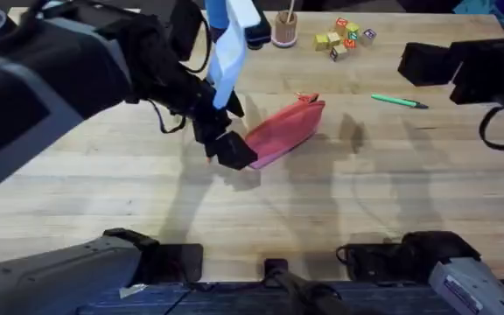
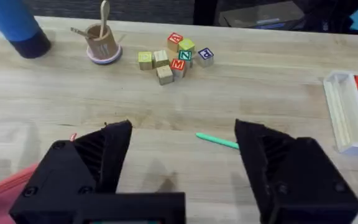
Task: Unzip the bag, pick up the pens from the table one at a time and place them inside, then zip the bag closed.
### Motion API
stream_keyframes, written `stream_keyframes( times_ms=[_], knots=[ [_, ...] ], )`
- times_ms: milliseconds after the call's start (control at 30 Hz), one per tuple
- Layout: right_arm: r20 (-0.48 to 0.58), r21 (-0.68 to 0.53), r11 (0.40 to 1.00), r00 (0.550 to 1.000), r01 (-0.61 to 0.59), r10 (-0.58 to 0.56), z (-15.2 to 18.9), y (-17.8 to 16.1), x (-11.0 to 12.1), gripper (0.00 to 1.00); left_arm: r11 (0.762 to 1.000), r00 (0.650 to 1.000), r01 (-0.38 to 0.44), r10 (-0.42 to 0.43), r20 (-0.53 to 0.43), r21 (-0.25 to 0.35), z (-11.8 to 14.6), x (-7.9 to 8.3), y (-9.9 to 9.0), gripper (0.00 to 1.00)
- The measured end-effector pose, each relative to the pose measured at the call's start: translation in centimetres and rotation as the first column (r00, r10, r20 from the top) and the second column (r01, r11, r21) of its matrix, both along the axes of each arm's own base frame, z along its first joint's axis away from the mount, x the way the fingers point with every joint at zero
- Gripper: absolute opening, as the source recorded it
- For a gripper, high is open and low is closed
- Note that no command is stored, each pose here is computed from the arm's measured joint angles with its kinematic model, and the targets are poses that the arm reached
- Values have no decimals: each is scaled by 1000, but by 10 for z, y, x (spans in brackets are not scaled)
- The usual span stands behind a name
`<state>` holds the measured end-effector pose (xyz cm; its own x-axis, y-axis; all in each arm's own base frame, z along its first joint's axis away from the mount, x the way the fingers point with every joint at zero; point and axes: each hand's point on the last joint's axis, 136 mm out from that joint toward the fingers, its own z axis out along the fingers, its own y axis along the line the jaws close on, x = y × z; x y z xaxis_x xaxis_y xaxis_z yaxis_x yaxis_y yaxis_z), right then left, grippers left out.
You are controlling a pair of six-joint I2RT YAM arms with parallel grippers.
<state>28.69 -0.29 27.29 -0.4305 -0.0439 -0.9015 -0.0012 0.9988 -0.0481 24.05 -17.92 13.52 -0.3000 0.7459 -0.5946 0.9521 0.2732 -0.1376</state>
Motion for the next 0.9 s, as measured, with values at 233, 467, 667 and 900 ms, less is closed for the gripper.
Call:
stream_keyframes(
  times_ms=[233, 467, 667, 900],
  knots=[
    [0, -3, 1000, 1000, -2, 2, 0, 0, 0, 996, 1000, 999, 4, -4, -46, 8, -17, 5, -3, 994],
    [0, -3, 1000, 1000, -2, 2, 0, 0, 0, 997, 1000, 996, 8, -8, -83, 4, -29, 8, -7, 995],
    [0, -3, 1000, 1000, -2, 2, 0, 0, 0, 996, 1000, 994, 11, -11, -112, 0, -36, 7, -8, 699],
    [0, -3, 1000, 1000, -2, 2, 0, 0, 0, 997, 1000, 993, 10, -10, -116, 3, -38, 8, -8, 55]
  ],
)
